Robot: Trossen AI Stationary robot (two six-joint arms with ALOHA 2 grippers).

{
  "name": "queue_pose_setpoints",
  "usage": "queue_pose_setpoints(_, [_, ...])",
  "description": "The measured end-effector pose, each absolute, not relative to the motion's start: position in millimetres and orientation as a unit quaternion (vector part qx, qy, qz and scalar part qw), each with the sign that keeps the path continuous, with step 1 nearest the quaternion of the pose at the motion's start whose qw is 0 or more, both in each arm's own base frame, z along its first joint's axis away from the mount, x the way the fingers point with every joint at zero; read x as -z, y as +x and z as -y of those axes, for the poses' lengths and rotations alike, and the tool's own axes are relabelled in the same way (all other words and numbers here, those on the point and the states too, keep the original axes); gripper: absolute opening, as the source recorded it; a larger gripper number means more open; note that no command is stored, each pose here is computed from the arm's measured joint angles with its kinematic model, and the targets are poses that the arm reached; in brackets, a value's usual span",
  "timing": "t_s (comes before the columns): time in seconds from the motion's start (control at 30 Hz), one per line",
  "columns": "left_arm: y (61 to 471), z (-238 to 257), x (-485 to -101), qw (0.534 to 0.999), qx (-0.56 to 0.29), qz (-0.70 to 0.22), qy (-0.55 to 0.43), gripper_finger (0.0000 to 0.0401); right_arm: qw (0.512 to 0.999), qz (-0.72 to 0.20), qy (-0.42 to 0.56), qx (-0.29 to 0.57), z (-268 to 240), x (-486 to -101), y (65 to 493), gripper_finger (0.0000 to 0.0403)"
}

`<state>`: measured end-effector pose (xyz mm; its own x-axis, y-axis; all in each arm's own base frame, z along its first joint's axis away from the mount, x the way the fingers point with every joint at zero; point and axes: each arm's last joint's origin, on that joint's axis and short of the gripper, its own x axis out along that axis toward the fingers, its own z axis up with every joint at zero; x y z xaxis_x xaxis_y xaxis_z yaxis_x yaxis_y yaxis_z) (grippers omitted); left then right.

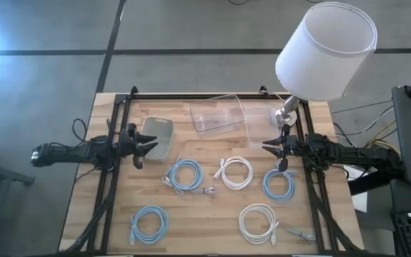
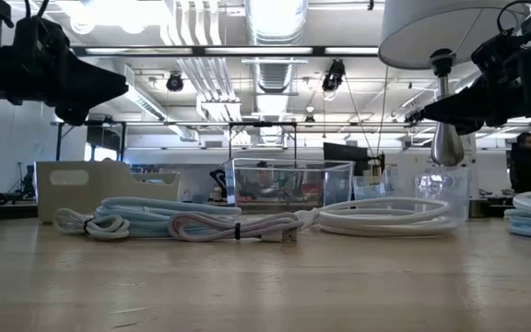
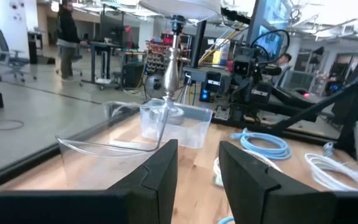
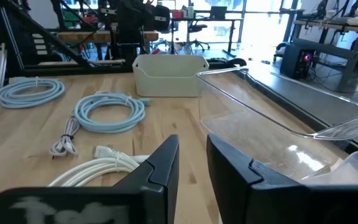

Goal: Pick & Place USB Port
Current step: Put the top left blue HDMI cable into the left transparent bin

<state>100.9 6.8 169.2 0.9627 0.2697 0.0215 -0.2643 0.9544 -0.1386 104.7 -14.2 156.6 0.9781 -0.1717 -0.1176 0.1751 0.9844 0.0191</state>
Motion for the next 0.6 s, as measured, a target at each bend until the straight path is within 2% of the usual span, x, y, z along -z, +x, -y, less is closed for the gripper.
queue_pose_setpoints(0.33, [102, -7, -172, 0.986, -0.14, 0.024, -0.083, 0.0122, 0.994, -0.058, 0.015, 0.087, 14, -157, 105, 0.0073])
queue_pose_setpoints(0.6, [100, -7, -222, 0.988, -0.142, 0.057, -0.017, 0.0122, 0.994, -0.058, 0.015, 0.087, 14, -157, 105, 0.0085])
